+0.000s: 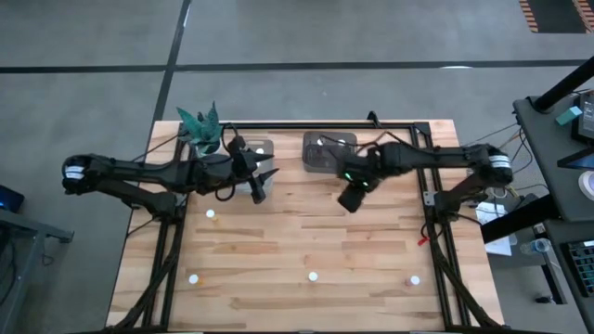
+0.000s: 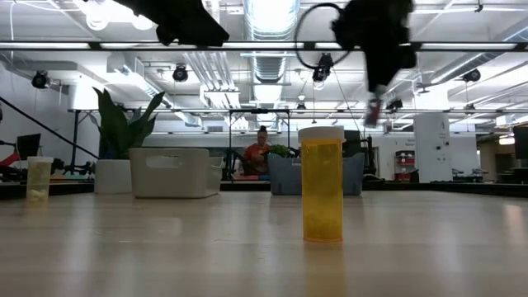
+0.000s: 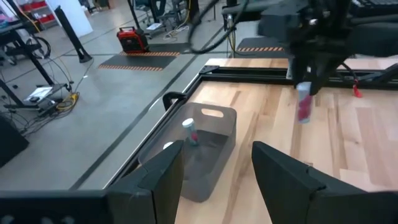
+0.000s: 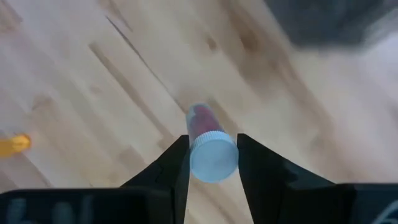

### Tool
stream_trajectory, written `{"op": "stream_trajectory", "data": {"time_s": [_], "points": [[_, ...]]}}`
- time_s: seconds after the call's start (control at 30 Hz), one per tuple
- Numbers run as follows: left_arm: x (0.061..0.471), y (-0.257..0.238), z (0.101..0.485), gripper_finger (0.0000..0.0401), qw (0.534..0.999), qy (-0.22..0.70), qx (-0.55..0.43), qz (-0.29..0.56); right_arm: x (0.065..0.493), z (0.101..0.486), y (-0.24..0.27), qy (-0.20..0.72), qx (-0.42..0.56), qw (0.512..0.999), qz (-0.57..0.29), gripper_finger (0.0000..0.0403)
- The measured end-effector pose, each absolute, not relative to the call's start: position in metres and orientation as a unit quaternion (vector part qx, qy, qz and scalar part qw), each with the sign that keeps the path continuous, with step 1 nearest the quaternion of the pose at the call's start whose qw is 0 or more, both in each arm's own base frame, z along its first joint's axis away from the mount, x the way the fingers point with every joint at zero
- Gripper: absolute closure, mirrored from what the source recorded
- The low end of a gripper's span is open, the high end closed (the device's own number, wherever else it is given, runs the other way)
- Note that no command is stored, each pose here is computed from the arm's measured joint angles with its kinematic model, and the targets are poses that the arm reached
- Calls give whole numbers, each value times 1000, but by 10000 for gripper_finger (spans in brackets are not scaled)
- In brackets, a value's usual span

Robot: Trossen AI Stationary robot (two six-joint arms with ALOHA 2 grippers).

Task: Pick and place medicine bottles into bin by pill shape (circle, oval)
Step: Put the blue capsule bottle into the black bin

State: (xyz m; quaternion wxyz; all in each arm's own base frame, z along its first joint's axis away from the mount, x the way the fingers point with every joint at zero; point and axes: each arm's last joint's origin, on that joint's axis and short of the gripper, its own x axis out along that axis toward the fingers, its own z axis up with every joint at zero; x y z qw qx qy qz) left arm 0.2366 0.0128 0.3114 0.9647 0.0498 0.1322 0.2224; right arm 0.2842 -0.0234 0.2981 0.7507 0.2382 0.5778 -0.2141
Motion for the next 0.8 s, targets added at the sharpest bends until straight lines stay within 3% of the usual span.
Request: {"op": "stream_trajectory", "data": {"time_s": [0.33,0.8], "points": [[212,12,312,228,969,101,39,224,338,297,-97,625,149,747,-173,292],[199,11,311,228,971,88,36,220,353,255,-186,655,135,723,-173,292]]}}
